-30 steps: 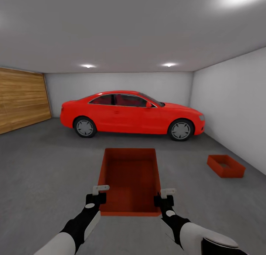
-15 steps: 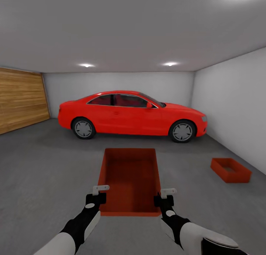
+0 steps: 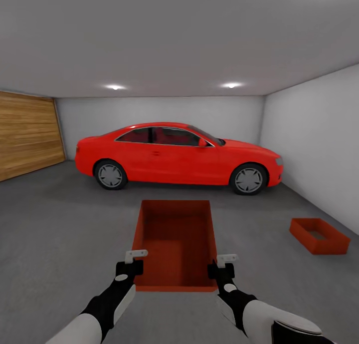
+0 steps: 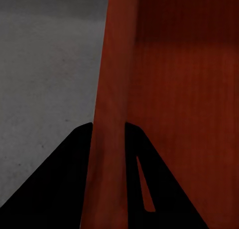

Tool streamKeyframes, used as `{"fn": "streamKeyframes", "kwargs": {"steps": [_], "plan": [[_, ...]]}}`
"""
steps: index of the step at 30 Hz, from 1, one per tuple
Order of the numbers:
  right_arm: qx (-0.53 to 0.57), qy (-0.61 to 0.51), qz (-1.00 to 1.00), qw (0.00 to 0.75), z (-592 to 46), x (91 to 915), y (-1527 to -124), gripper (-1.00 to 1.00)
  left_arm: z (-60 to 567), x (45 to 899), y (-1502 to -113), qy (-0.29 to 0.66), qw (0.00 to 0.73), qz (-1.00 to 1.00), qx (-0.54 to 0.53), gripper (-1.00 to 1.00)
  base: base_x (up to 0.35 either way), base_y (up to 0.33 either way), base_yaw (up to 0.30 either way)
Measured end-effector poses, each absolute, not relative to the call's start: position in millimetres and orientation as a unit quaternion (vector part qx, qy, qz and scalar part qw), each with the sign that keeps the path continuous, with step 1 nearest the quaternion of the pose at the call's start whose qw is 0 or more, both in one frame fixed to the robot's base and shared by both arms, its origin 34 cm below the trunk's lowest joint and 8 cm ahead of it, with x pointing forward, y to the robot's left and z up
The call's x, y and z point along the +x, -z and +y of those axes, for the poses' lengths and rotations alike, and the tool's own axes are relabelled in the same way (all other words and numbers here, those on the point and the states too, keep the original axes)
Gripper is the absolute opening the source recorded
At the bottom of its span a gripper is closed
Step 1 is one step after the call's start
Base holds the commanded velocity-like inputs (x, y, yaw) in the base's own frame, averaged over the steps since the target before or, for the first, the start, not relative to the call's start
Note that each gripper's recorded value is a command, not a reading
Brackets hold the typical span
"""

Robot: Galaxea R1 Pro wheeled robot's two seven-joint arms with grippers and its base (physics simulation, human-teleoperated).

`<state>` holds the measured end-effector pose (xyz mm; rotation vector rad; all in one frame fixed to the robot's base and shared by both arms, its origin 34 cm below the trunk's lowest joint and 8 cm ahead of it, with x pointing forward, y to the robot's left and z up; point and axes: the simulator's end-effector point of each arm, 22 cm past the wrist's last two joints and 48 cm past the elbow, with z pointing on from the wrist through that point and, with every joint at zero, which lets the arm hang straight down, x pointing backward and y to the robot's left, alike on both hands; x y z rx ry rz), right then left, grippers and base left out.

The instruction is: Move the two storage containers from the living room to the garage. In the garage, place one container on the floor and stack the other container on top of it (either order is fine).

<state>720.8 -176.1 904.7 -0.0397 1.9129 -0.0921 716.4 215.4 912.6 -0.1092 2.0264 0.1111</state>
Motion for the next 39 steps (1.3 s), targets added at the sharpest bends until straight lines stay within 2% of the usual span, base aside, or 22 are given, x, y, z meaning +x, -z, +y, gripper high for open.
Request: {"fn": "streamKeyframes", "kwargs": {"steps": [12, 39], "plan": [[-0.017, 0.039, 0.817, 0.575, -176.4, 720.8, -904.7, -1.0, 215.2, 716.6, -912.9, -0.047, 0.527, 0.848, -0.045, -1.0, 0.32, 0.0, -0.047], [-0.016, 0.038, 0.818, 0.574, -176.9, 720.7, -904.0, -1.0, 214.6, 716.3, -912.5, -0.046, 0.526, 0.848, -0.045, -1.0, 0.32, 0.026, -0.275]]}}
